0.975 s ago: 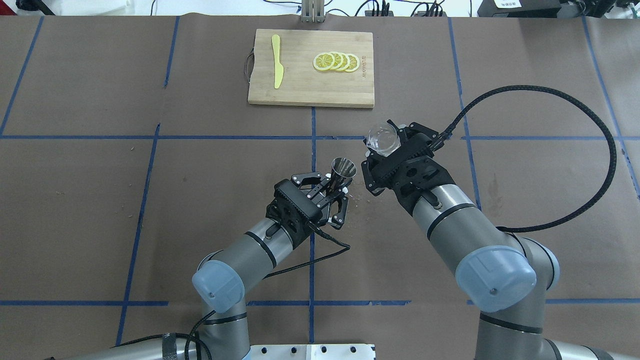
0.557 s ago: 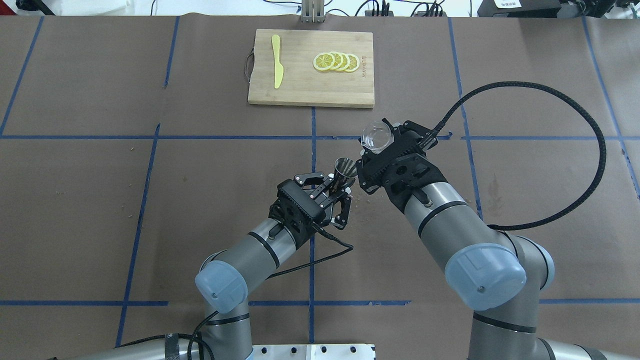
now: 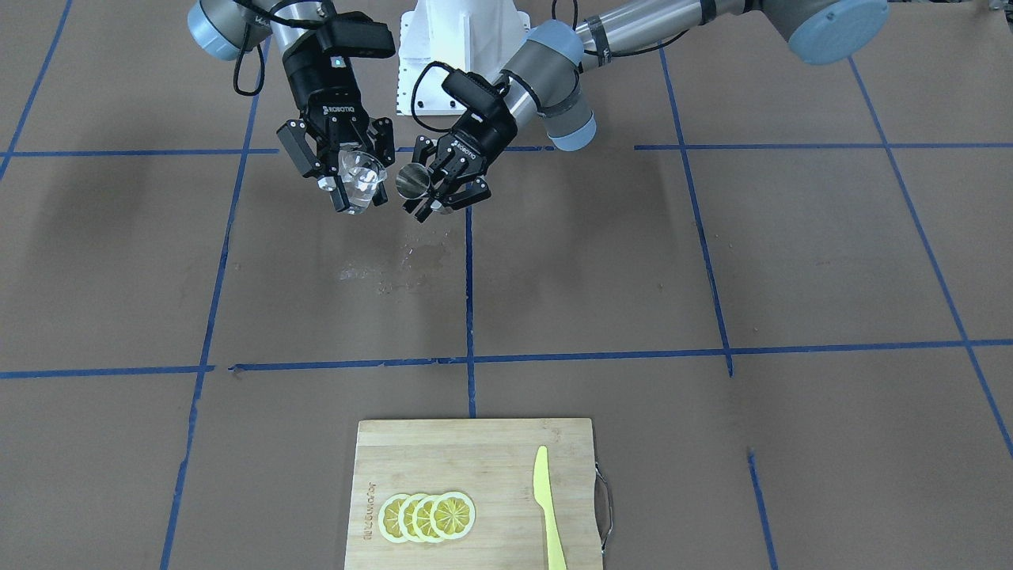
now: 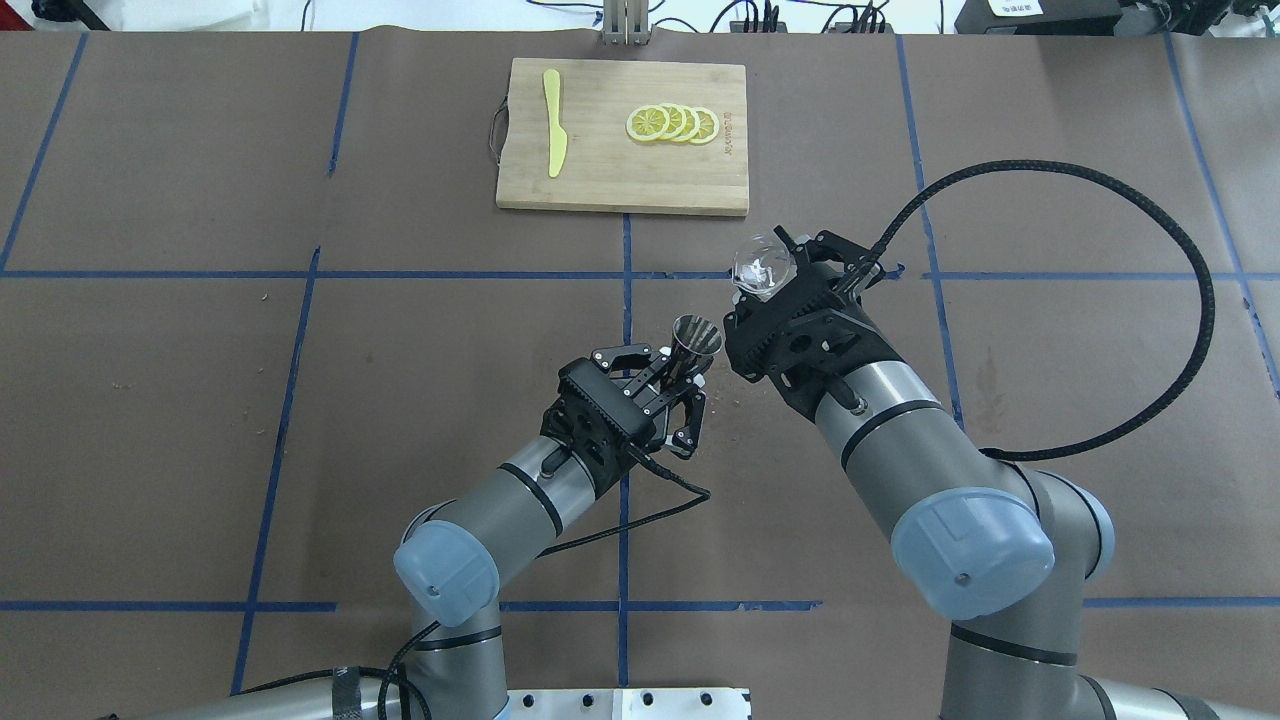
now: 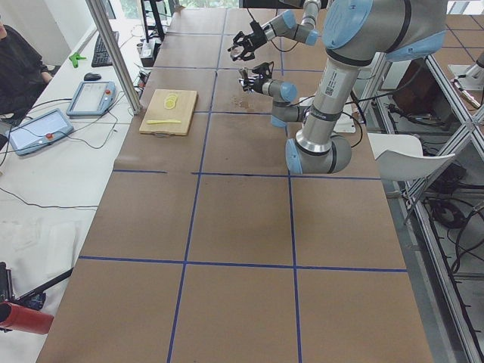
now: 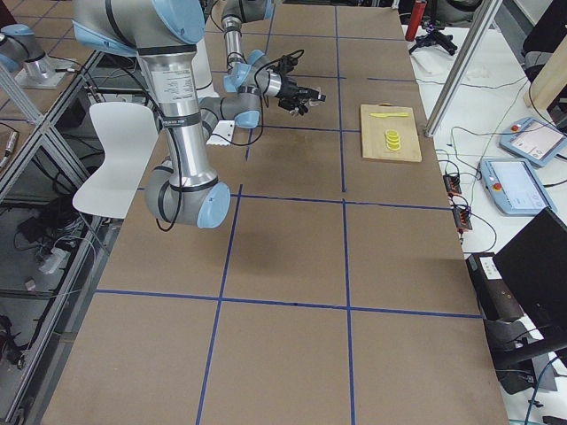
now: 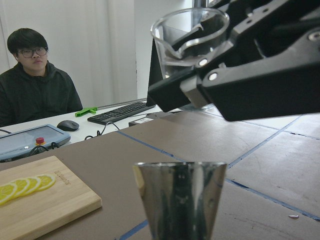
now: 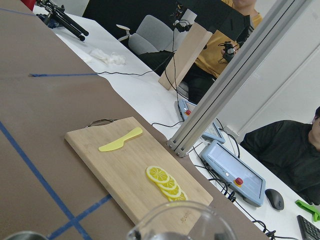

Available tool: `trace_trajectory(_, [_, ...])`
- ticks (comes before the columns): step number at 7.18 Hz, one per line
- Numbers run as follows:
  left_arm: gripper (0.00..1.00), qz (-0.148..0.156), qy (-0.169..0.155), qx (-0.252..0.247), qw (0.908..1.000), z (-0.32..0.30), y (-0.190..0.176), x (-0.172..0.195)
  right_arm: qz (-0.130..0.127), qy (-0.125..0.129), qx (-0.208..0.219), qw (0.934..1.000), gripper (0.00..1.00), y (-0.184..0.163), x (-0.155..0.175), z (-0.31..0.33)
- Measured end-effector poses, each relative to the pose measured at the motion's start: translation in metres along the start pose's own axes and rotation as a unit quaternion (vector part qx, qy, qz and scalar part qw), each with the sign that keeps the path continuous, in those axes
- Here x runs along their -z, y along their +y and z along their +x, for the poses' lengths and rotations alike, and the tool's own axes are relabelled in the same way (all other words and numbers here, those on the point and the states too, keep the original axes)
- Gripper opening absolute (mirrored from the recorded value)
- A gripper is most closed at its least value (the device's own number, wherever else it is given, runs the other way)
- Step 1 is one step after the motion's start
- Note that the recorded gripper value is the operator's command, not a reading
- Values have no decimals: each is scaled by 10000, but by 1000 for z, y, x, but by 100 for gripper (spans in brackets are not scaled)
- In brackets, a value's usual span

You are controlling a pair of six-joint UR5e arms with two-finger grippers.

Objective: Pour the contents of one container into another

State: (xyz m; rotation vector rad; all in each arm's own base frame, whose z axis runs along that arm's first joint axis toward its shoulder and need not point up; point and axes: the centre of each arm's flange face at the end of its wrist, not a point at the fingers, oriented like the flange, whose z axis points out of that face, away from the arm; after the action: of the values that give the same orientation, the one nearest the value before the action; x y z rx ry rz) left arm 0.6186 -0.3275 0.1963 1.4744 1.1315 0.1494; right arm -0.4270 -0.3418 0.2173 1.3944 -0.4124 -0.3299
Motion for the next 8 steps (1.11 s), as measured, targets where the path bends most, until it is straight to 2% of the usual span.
trace_trajectory(8, [0,-52,-9,-38,10000,-1,5,-1,105,201,605,9979,0,-5,12,-17])
